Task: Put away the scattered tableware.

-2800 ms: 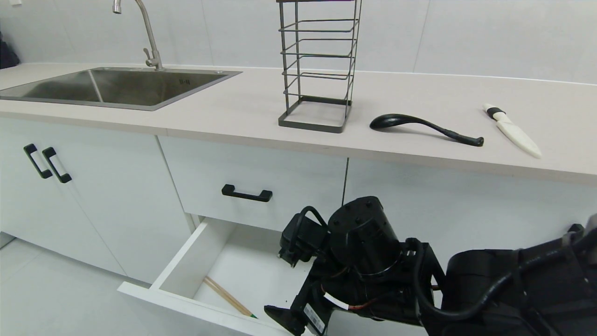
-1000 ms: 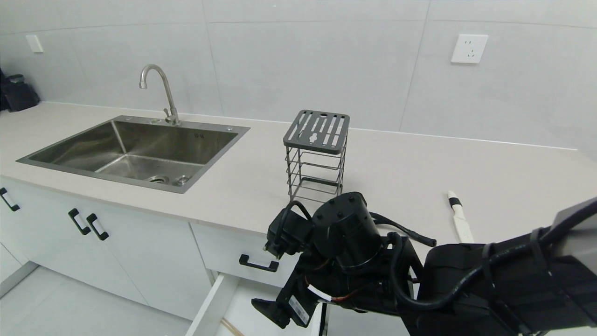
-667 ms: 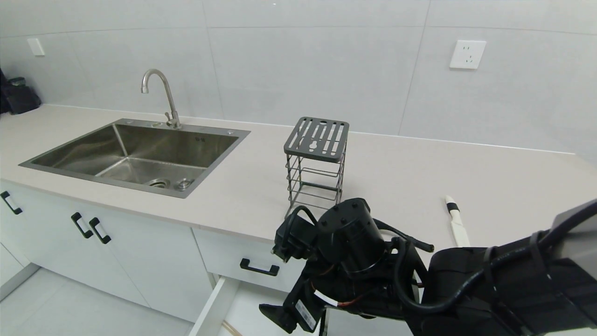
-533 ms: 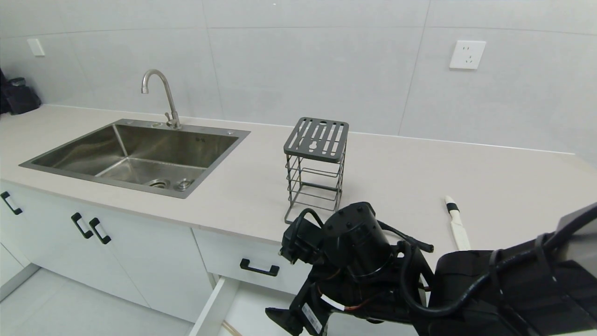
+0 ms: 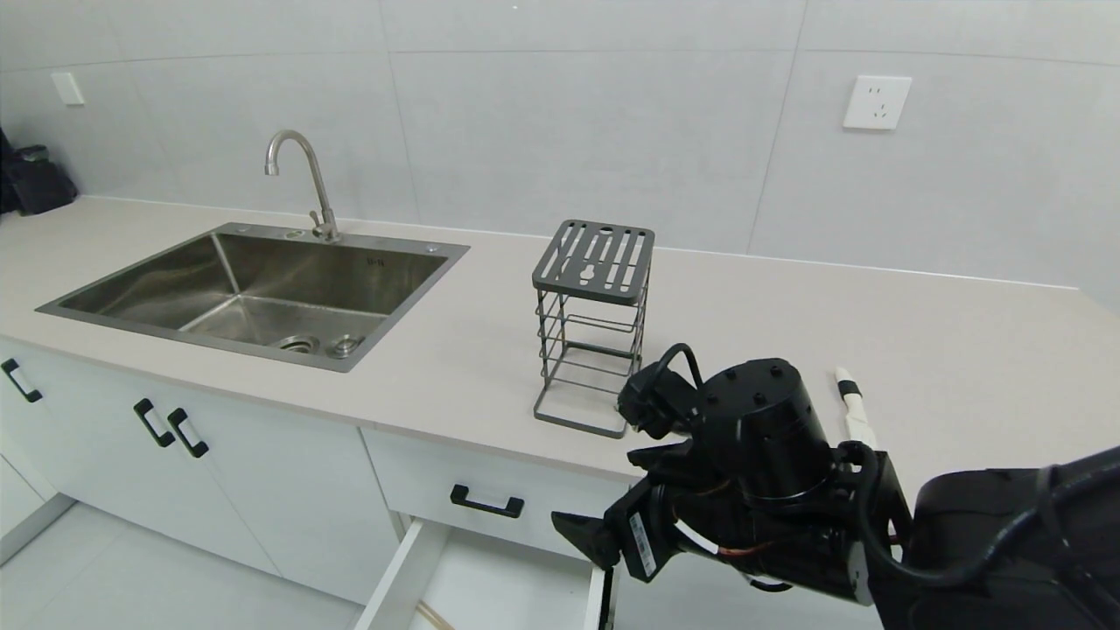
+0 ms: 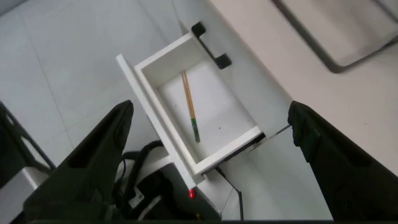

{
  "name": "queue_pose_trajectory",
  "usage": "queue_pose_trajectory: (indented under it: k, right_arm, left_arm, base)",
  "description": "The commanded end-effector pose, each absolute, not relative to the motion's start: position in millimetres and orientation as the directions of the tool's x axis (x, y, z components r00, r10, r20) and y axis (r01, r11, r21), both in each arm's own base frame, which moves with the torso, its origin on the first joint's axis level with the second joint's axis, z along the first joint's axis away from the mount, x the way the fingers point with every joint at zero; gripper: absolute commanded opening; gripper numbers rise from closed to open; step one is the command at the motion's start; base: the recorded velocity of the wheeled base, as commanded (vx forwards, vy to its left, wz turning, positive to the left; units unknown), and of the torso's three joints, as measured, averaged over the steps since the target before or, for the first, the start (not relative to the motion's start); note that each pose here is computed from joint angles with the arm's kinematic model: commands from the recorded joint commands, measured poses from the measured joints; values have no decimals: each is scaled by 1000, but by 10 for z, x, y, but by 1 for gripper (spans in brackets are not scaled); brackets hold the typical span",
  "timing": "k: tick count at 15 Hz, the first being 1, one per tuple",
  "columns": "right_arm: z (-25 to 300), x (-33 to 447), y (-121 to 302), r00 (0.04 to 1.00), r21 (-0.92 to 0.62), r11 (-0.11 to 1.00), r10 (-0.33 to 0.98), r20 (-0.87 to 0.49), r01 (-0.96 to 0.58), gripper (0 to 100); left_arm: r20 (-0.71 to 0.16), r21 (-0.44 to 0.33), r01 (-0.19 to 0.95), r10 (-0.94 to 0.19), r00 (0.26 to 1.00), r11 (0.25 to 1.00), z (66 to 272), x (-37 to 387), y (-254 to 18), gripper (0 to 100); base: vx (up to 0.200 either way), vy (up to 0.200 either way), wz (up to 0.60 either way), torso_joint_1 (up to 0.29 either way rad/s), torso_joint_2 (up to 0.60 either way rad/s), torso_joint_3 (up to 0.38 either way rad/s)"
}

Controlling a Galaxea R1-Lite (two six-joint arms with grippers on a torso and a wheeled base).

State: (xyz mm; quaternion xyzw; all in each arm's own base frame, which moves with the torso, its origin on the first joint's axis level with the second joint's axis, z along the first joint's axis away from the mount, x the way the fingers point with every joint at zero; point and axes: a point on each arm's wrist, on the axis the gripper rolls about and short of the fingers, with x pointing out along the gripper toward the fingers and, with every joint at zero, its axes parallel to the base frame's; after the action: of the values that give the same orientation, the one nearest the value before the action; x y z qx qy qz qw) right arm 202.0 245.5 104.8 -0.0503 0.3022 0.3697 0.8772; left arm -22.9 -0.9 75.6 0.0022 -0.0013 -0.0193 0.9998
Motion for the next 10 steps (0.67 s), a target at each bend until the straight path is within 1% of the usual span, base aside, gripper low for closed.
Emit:
queue_pose_trajectory:
  k: [1, 4, 7, 10]
  right_arm:
    - [1051, 2031, 2385, 559, 136, 741, 601, -570, -658, 100]
    - [988, 2039, 2235, 569, 125, 767, 564, -598, -629, 100]
    - [951, 2058, 2111, 613, 91, 815, 499, -612, -572, 100]
    - [948, 2124, 2041, 630, 91, 835, 476, -613, -542, 100]
  left_arm:
    - [2, 5, 38, -38, 999, 999, 756, -228, -9, 100]
    - [2, 5, 38, -38, 999, 999, 756, -228, -9, 100]
    - [2, 5, 38, -38, 999, 999, 756, -228, -9, 100]
    - [2, 5, 38, -38, 999, 999, 756, -228, -9, 100]
  base:
    - [0, 0, 0, 0, 0, 0]
    - [0, 0, 0, 0, 0, 0]
    - [0, 0, 0, 0, 0, 0]
    - [0, 0, 0, 0, 0, 0]
